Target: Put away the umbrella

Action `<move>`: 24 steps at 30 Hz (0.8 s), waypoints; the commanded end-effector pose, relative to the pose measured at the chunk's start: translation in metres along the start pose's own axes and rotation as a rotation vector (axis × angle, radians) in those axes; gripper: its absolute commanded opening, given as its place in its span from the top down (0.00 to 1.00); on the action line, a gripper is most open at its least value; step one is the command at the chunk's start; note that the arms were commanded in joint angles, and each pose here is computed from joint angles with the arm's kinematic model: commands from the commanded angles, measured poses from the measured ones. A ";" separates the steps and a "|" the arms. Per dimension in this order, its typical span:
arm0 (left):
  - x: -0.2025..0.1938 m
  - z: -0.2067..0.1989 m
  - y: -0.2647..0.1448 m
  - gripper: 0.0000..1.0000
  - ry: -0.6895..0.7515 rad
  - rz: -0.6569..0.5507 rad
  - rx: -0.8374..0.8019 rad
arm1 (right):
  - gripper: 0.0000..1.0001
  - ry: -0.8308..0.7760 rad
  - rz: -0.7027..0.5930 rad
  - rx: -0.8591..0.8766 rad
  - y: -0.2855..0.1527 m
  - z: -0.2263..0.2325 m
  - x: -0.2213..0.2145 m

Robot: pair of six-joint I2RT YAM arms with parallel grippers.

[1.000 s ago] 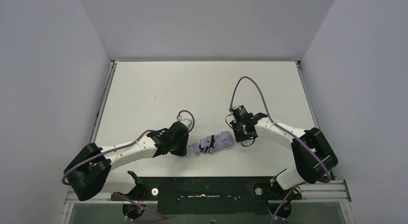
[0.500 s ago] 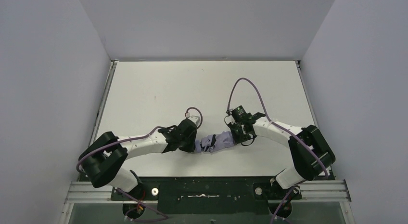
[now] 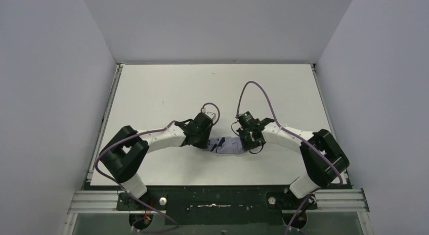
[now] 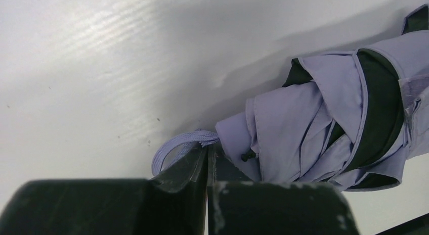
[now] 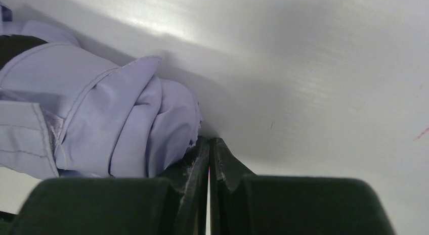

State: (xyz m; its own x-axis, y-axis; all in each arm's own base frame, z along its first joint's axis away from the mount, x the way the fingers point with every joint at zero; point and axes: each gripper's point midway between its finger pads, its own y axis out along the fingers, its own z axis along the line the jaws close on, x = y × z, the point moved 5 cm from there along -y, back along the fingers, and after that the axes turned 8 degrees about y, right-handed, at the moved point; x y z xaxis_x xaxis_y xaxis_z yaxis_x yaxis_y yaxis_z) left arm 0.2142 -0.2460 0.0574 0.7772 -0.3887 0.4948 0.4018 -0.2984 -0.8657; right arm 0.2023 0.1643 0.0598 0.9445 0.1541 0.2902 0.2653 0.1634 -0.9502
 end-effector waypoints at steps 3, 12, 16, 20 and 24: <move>0.047 0.021 -0.002 1.00 -0.032 -0.078 -0.107 | 0.95 0.073 -0.245 0.133 -0.012 0.022 0.077; 0.061 0.081 -0.075 0.66 -0.075 -0.167 0.049 | 0.60 0.064 -0.366 -0.085 -0.067 -0.027 0.085; 0.053 0.096 -0.133 0.51 -0.094 -0.326 0.156 | 0.50 0.026 -0.472 -0.079 -0.110 -0.036 0.079; 0.033 0.107 -0.185 0.28 -0.153 -0.455 0.227 | 0.45 0.015 -0.616 -0.023 -0.159 -0.039 0.070; 0.003 0.111 -0.217 0.26 -0.176 -0.511 0.249 | 0.36 0.078 -0.729 -0.032 -0.195 -0.050 0.057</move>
State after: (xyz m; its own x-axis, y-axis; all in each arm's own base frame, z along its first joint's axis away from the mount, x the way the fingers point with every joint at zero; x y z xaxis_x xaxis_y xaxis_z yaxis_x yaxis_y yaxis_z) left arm 0.2120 -0.1151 0.2481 0.4798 -0.0893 0.8728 0.8283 -0.2820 -0.4842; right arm 0.2289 0.1135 0.2366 0.5975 -0.0260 0.8014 0.7833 0.2329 -0.5764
